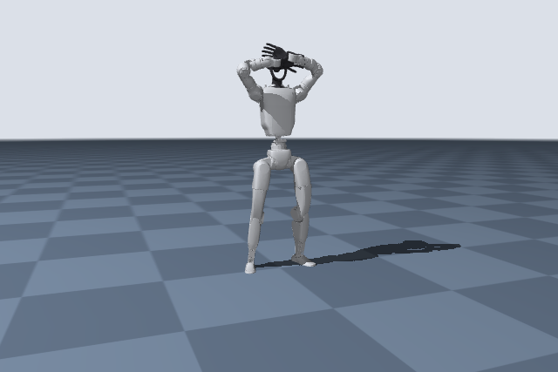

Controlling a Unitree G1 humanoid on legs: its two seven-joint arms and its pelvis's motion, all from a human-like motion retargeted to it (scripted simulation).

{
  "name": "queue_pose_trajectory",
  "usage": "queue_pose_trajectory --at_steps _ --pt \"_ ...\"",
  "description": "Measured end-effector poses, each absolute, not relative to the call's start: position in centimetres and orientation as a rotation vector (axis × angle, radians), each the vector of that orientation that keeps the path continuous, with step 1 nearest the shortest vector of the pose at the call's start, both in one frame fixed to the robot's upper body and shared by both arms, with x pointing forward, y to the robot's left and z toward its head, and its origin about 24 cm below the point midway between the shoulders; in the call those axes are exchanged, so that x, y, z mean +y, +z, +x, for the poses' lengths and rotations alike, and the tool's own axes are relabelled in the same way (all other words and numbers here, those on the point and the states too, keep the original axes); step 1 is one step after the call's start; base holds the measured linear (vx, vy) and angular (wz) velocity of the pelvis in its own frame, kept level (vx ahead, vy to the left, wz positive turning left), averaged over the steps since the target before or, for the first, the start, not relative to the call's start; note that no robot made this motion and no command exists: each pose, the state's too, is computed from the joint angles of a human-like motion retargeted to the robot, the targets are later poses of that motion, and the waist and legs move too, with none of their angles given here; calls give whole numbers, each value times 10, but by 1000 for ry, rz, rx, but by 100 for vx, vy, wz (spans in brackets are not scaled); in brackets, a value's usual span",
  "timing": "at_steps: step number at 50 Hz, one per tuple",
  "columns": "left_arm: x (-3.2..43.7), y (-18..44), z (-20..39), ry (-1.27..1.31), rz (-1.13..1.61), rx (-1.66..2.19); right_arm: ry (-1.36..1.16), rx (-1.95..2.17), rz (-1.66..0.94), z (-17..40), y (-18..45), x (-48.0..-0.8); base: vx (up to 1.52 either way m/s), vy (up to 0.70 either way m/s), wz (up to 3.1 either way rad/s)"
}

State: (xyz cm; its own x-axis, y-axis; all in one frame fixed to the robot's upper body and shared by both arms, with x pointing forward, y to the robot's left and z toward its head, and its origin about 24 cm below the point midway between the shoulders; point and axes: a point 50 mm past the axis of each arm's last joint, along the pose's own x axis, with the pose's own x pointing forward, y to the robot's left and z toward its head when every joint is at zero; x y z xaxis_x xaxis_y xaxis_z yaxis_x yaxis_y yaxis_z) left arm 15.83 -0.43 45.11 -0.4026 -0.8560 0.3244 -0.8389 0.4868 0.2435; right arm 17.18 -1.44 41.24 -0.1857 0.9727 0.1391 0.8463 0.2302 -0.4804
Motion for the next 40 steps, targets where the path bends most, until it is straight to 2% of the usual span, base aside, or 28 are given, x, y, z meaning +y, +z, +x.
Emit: queue_pose_trajectory --at_steps 3,5,8,10,12,15,18,20,22,25,28,32,35,37,40 --pt "15 489 186 168 1443 -2122 592 -2188 -1527 144 393 -10 0 0 0" --pt "26 494 208 189 1534 -1947 655 -2185 -1413 134 392 -7 0 0 0" --pt "27 465 230 7 1714 -1806 534 -2186 -1325 139 414 0 0 0 0" --pt "18 433 223 -180 1795 -1865 373 -2188 -1316 150 435 2 0 0 0" --pt "6 400 198 -374 1798 -2038 248 -2133 -1355 167 451 0 0 0 0" --pt "-5 370 155 -578 1643 -2299 203 -2001 -1499 192 456 -9 0 0 0" --pt "-7 381 146 -542 1456 -2349 291 -1970 -1699 195 437 -12 0 0 0" --pt "-7 413 156 -300 1438 -2332 350 -2052 -1807 183 420 -10 0 0 0" --pt "3 443 174 -131 1397 -2198 518 -2114 -1705 161 402 -4 0 0 0" --pt "23 471 201 69 1387 -2017 607 -2291 -1523 128 391 0 0 0 0" --pt "30 455 228 -37 1532 -1831 686 -2275 -1321 116 394 4 0 0 0" --pt "13 394 214 -437 1720 -1884 524 -2256 -1259 130 423 14 0 0 0" --pt "-1 361 171 -682 1667 -2125 320 -2183 -1364 155 448 12 0 0 0" --pt "-5 360 154 -699 1544 -2230 221 -2105 -1466 172 458 3 0 0 0" --pt "-8 387 152 -504 1423 -2293 183 -2041 -1635 187 453 -9 0 0 0"
